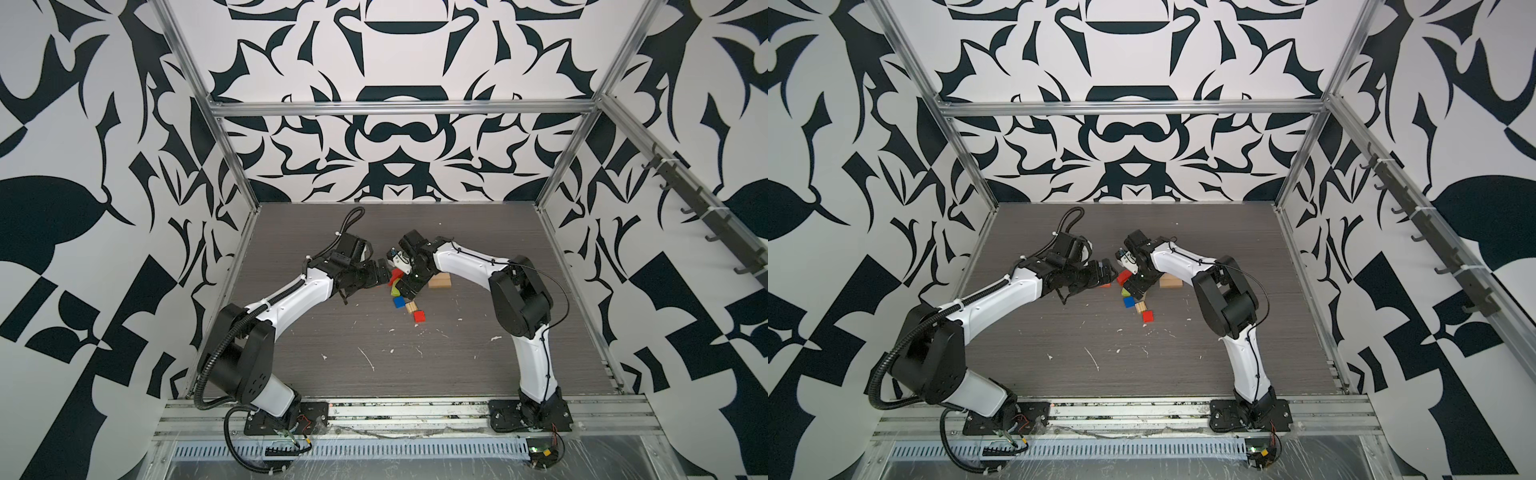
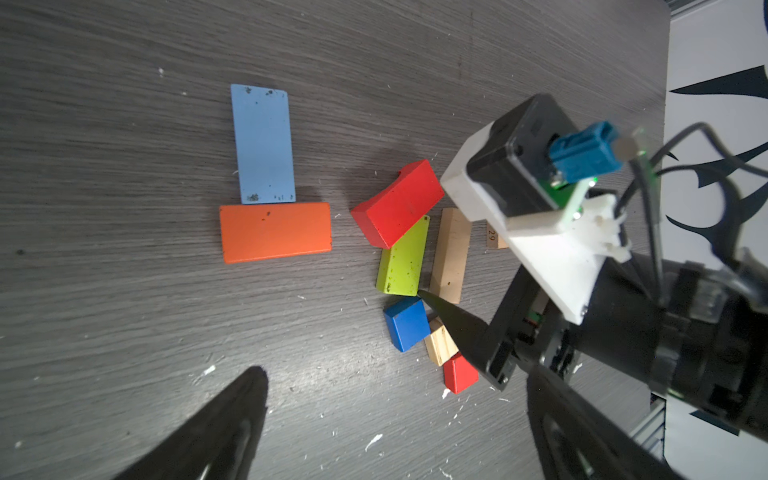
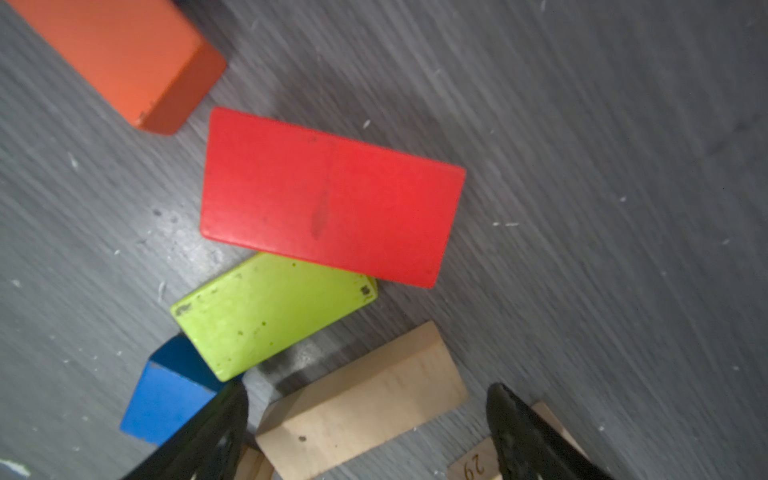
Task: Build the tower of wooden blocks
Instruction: 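Lower the right gripper and grasp the wood plank beside the lime green block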
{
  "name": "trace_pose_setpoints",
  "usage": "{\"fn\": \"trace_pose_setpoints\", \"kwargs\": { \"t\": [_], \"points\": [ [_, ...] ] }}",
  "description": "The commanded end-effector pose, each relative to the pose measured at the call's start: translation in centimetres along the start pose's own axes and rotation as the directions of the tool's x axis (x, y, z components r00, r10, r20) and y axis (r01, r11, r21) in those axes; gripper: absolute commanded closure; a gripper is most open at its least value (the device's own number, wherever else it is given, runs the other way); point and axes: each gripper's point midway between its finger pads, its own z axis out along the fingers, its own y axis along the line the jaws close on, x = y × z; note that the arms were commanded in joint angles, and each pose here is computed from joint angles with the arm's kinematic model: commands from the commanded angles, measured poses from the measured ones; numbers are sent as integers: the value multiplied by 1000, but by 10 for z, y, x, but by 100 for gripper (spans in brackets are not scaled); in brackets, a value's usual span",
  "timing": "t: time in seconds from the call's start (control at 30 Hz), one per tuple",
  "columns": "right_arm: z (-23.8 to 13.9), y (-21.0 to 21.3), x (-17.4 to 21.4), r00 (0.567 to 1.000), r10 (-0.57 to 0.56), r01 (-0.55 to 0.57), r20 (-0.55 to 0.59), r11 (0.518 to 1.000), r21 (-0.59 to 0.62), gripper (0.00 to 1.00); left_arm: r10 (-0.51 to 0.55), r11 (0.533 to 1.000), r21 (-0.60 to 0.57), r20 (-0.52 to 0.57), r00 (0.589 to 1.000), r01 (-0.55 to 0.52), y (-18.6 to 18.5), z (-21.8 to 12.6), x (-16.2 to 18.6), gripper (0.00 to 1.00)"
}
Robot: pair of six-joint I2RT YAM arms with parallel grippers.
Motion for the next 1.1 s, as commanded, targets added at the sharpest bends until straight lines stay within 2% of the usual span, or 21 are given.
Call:
{"fn": "trace_pose_setpoints", "kwargs": {
  "t": [0.0, 0.67, 1.07],
  "points": [
    [-23, 0, -7, 999, -19, 18, 34, 999, 27, 6, -11, 1000, -1, 8, 1000, 11, 3, -5, 0, 1],
    [-12, -4, 9, 998, -51, 54, -29, 994, 92, 4, -5, 1000, 5, 5, 1000, 5, -1, -4, -3, 1],
    [-3, -3, 7, 995, -92, 94, -33, 992, 80, 4, -6, 1000, 0, 6, 1000, 6, 0, -4, -2, 1]
  ]
}}
